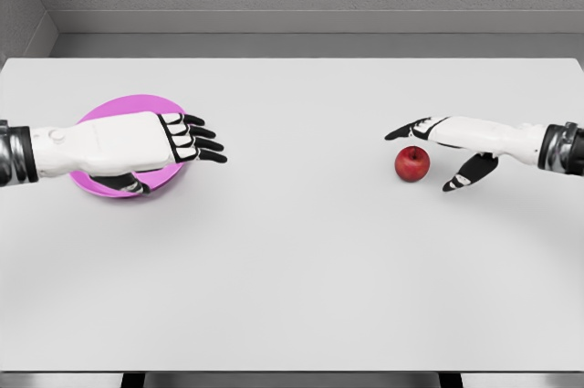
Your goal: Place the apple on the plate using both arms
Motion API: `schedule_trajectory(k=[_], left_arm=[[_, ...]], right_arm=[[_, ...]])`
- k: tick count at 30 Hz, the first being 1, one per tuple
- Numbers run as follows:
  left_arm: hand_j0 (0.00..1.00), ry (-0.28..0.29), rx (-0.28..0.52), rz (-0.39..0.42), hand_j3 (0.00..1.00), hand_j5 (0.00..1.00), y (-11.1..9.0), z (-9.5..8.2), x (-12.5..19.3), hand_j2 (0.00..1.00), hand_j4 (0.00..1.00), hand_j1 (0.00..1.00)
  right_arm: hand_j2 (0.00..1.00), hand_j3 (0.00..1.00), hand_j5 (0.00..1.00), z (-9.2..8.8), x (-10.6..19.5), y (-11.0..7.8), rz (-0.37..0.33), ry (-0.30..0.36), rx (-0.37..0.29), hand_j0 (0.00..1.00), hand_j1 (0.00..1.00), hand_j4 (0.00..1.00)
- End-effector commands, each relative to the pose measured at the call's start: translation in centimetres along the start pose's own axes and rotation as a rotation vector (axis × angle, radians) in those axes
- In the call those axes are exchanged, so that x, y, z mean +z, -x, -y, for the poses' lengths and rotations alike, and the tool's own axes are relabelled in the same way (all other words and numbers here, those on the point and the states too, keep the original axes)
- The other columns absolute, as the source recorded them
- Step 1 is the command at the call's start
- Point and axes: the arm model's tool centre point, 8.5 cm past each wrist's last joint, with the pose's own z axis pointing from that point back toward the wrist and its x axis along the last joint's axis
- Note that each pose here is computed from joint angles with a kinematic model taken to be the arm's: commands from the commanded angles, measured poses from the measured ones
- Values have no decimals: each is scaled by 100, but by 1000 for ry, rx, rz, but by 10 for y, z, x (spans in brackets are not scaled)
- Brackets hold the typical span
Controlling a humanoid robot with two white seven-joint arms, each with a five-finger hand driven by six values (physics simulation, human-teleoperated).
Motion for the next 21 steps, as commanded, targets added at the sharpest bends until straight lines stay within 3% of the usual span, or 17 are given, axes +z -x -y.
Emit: schedule_trajectory(k=[1, 7, 11, 21], left_arm=[[100, -4, 5, 0, 100, 100, 0, -1, 0, 100, 100, 100], [100, -3, 6, 0, 100, 100, 0, 0, 0, 100, 100, 100], [100, -2, 6, 0, 100, 100, 0, 0, 0, 100, 100, 100], [100, 0, 3, -2, 100, 100, 0, 0, 1, 100, 100, 100]], right_arm=[[100, 100, 100, -4, -4, 5, -8, 2, -24, 100, 100, 100], [100, 100, 100, -1, -12, 10, -16, 5, -33, 100, 100, 100], [100, 100, 100, -11, -28, 13, -19, -14, -56, 100, 100, 100], [100, 100, 100, -15, -30, 21, -42, -22, -66, 100, 100, 100]])
